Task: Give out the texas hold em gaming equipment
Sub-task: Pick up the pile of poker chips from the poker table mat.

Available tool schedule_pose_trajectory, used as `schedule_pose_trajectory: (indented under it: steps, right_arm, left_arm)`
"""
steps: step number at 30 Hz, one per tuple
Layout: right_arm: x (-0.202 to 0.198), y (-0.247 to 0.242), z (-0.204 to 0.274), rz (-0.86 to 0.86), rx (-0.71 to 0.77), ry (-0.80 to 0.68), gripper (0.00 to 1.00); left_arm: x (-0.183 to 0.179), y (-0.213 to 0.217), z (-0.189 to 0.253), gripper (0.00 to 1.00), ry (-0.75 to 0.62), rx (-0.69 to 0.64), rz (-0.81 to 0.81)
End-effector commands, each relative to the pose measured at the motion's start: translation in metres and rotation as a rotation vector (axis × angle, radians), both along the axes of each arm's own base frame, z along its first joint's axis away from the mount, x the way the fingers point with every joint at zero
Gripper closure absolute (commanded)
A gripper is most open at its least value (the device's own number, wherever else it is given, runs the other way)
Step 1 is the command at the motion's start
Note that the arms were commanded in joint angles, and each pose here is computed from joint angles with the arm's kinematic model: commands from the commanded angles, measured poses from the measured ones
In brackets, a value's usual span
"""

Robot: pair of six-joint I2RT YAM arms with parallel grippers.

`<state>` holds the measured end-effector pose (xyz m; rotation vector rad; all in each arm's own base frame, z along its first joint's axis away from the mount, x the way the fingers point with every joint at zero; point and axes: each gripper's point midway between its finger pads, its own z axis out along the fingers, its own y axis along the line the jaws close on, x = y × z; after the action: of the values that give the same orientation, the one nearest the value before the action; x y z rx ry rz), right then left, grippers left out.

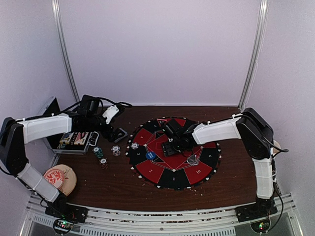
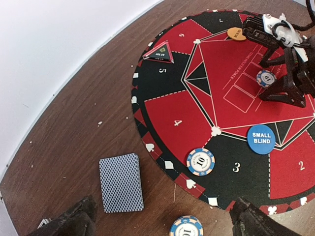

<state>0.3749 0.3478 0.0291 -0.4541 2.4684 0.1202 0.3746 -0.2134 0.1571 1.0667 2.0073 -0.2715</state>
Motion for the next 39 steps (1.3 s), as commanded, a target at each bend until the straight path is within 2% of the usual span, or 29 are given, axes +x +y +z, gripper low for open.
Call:
schedule_pose_trajectory:
  steps: [1, 16, 32, 39]
  right_arm:
    - [-0.003, -0.004, -0.014, 0.001, -0.06, 0.011, 0.23]
    - [-0.01, -0.013, -0.019, -0.024, -0.068, 0.02, 0.35]
    - [-0.017, -0.022, -0.023, -0.034, -0.036, 0.051, 0.39]
    - [-0.017, -0.02, -0.024, -0.028, -0.029, 0.055, 0.47]
  left_arm:
    - [0.007, 0.001, 0.015, 0.02, -0.065, -0.029, 0.022]
    - [0.005, 0.004, 0.024, 0.02, -0.093, -0.042, 0.035]
    - [0.005, 0.005, 0.027, 0.02, -0.108, -0.045, 0.042]
    - [0.006, 0.006, 0.028, 0.02, -0.11, -0.042, 0.048]
